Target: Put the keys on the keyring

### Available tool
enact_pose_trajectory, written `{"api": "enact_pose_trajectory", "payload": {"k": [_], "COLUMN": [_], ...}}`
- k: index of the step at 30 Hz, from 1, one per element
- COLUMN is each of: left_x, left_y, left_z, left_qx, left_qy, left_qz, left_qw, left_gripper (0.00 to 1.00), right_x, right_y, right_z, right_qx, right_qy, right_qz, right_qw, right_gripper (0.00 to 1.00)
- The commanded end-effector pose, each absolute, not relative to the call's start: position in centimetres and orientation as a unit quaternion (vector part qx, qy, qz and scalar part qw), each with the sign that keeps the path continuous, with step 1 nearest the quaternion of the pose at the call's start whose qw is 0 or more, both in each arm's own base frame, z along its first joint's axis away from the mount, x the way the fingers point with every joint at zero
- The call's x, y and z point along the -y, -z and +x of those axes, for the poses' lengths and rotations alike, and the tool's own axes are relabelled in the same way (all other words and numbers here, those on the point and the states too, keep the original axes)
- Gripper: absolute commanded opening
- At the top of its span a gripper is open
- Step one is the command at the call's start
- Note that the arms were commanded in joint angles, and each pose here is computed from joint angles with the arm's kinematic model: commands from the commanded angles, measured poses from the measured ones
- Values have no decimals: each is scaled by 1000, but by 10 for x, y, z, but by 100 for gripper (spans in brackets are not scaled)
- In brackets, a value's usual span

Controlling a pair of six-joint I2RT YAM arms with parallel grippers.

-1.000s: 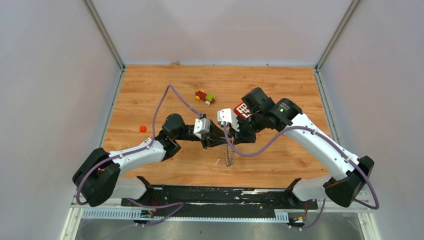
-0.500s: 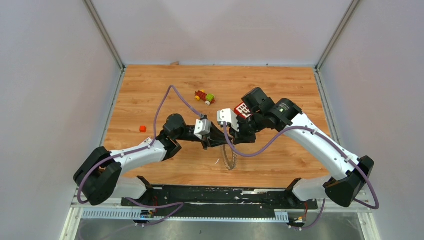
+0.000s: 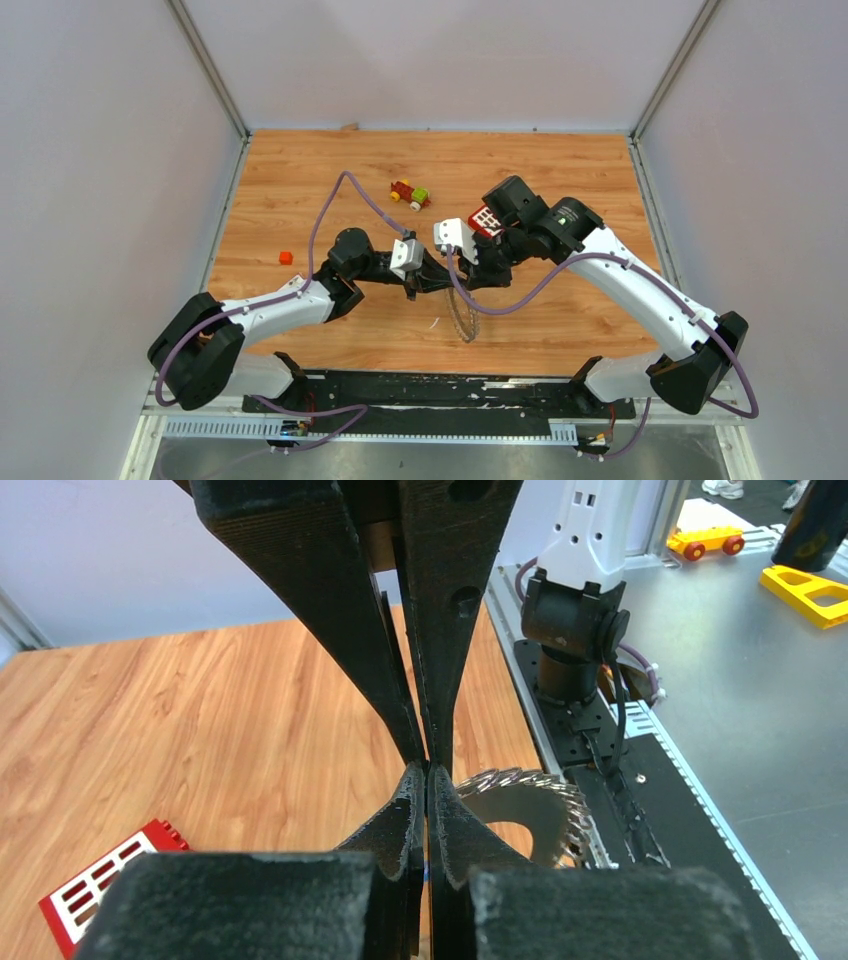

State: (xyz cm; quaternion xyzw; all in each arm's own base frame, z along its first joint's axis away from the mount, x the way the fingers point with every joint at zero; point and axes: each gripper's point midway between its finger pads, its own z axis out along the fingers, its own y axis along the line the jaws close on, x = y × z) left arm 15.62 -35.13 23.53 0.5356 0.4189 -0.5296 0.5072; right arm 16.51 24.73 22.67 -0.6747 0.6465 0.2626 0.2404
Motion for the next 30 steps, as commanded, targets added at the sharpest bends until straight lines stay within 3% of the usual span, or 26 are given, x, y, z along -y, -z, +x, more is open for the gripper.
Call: {"api": "enact_pose_trajectory", "payload": {"k": [1,5,9,18,20,30], "left_x": [351,349,348,336,333,327], "left_y": [-236,-242,-254,-277,-281,-288], "left_z": [153,153,152,154,153,139], "left_qx": [-414,-412,-408,-383,-375,-340], "left_qy": [527,529,545,562,564,586], "left_qz": [538,526,504,470,466,465], "left_qw": [510,523,530,562,569,569], "left_gripper": [0,0,0,0,0,0], "right_x": [-254,-252,-251,-246,-245,-252], "right_y": [-241,-239,-242,-247,-250,-265], "right_z": [171,173,176,179,178,154], "right_qx": [-627,-628,-628,-625,-620,-561], "right_qy": [-260,-256,-256,-263,-270,-334], "right_qz": [-678,-674,-667,-648,-645,-660], "right_qw": [284,294,309,347,355,371], "right_gripper": [0,0,6,40,44,46]}}
